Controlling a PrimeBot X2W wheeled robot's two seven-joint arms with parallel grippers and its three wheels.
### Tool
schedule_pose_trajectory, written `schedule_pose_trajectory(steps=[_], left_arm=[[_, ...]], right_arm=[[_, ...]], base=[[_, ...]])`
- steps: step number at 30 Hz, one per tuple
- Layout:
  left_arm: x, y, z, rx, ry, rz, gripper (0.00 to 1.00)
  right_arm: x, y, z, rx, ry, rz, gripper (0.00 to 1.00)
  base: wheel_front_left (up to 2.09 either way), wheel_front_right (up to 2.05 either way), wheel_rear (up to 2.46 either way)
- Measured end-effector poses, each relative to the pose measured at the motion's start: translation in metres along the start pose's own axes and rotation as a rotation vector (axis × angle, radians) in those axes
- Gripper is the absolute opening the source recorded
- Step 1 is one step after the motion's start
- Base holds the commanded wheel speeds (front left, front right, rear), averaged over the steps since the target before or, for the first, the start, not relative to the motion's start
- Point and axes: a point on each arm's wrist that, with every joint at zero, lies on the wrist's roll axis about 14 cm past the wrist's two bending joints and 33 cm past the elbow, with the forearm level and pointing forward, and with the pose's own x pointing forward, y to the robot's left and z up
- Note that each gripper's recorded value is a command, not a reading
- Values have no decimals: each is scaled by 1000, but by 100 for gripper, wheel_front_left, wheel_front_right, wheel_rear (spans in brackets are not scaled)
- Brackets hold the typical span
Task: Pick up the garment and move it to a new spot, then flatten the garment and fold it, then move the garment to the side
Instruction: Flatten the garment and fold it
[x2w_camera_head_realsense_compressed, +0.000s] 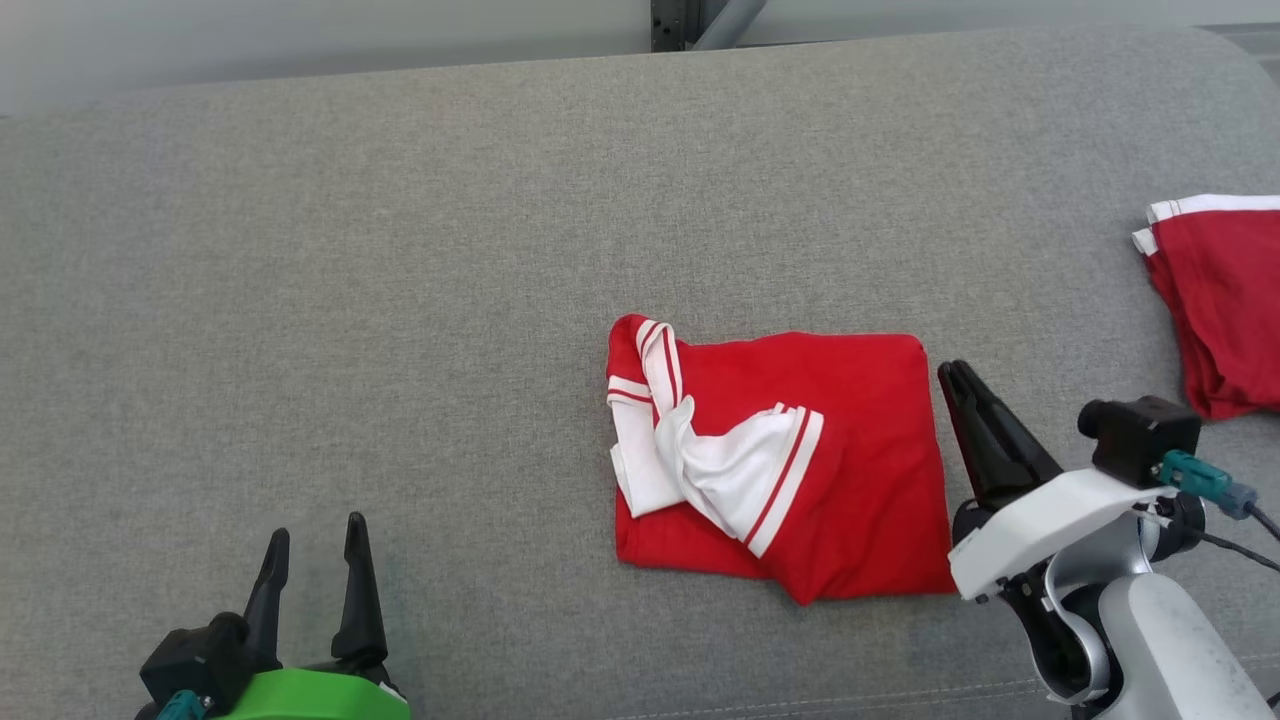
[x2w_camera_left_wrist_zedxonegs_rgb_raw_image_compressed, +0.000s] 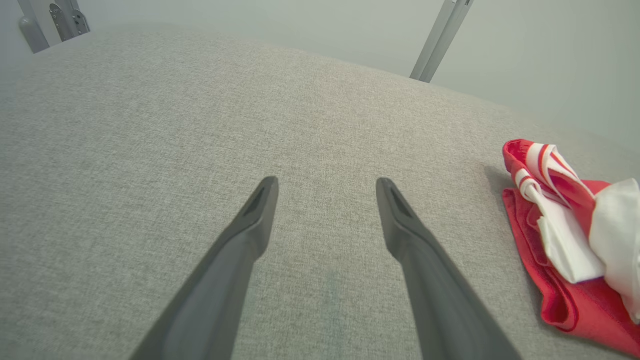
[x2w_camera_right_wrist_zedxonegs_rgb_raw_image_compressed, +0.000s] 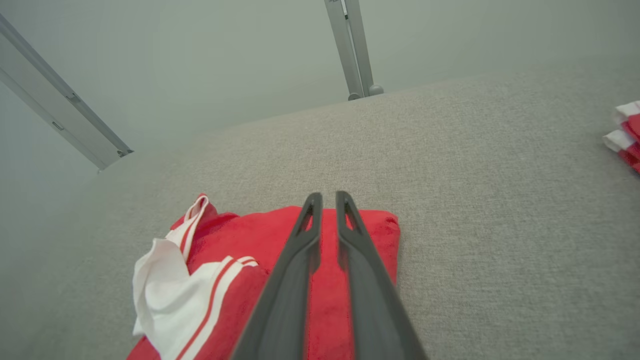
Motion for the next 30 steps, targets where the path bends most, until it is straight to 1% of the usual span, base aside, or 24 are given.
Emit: schedule_pose_trajectory(steps=[1, 3, 5, 7, 10, 13, 17, 21, 22, 25, 28, 30], left_arm=[[1, -1, 0, 1, 2, -3, 100], [4, -2, -2, 2, 8, -7, 100], [7, -3, -3, 5, 15, -11, 100], [9, -3, -5, 11, 22, -12, 100], [10, 0, -5, 15, 25, -5, 100], [8, 3, -5, 14, 24, 6, 100], [4, 9, -5, 6, 19, 33, 100], [0, 13, -3, -5, 7, 51, 100], [0, 13, -3, -5, 7, 51, 100], [-3, 11, 1, -64, -13, 58, 100], [-6, 10, 5, -78, -30, 59, 100], [-8, 9, 9, -81, -43, 59, 100]], right_arm=[[-1, -4, -9, -15, 25, -13, 0], [1, -5, -29, 1, 70, -24, 0], [6, 3, -46, -1, 107, -3, 0], [15, 7, -53, 2, 111, 9, 0], [26, 2, -60, -12, 120, 2, 0], [33, 12, -74, -23, 160, 41, 0], [34, 44, -89, -46, 201, 146, 0], [29, 88, -96, -45, 216, 280, 0], [29, 88, -96, -45, 216, 280, 0], [23, 125, -97, -25, 218, 377, 0], [18, 151, -98, -10, 230, 444, 0], [15, 162, -99, -19, 236, 471, 0]], base=[[0, 0, 0], [0, 0, 0], [0, 0, 0], [0, 0, 0], [0, 0, 0], [0, 0, 0], [0, 0, 0], [0, 0, 0], [0, 0, 0], [0, 0, 0], [0, 0, 0], [0, 0, 0]])
